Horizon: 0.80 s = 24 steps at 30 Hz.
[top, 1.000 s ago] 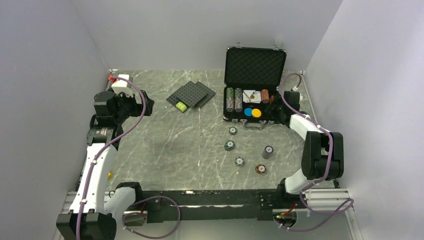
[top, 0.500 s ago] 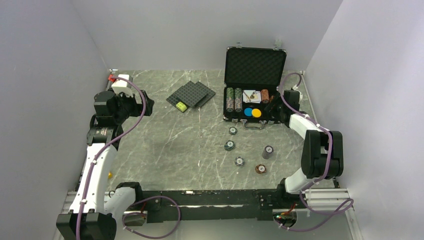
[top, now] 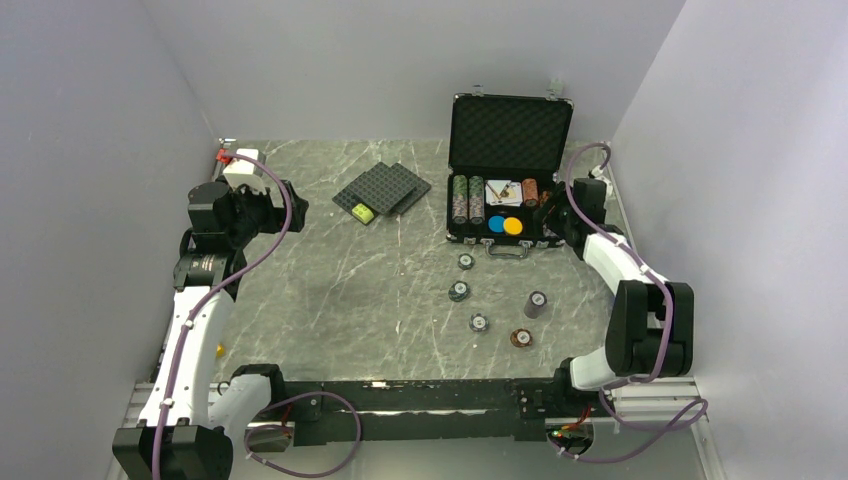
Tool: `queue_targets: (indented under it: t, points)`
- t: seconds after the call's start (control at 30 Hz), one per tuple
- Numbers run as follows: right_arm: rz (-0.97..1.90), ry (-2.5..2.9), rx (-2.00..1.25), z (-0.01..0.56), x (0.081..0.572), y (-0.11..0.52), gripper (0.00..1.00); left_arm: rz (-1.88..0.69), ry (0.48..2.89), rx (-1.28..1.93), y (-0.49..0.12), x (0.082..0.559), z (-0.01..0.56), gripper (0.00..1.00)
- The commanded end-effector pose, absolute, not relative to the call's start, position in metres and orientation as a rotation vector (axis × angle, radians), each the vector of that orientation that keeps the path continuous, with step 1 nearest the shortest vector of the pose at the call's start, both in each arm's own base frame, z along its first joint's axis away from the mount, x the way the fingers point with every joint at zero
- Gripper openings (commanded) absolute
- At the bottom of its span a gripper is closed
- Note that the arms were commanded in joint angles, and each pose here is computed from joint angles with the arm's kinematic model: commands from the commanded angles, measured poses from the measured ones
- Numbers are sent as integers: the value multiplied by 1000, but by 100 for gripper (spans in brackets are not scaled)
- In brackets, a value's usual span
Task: Pack up texas hold em set
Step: Adjust the poker chip in the chip case.
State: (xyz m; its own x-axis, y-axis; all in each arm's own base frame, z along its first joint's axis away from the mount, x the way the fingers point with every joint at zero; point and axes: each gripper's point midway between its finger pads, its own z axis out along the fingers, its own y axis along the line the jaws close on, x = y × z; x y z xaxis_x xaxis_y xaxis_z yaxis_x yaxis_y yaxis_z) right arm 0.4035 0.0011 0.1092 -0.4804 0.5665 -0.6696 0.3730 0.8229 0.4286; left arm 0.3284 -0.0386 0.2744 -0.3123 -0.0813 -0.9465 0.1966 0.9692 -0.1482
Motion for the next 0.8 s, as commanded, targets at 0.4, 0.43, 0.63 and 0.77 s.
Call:
queue_targets:
  t: [0.4,0.43,0.63,0.77]
  points:
    - [222,2183,732,84,393,-10,61,-286,1841,90,-41,330,280,98]
    - [221,2187,734,82,393,-10,61,-286,1842,91,-41,330,280,98]
    - [217,2193,748,76,391,-12,61,-290,1843,92,-42,330,279,98]
    - [217,2195,750,73,393,-14,61,-292,1845,92,-42,330,279,98]
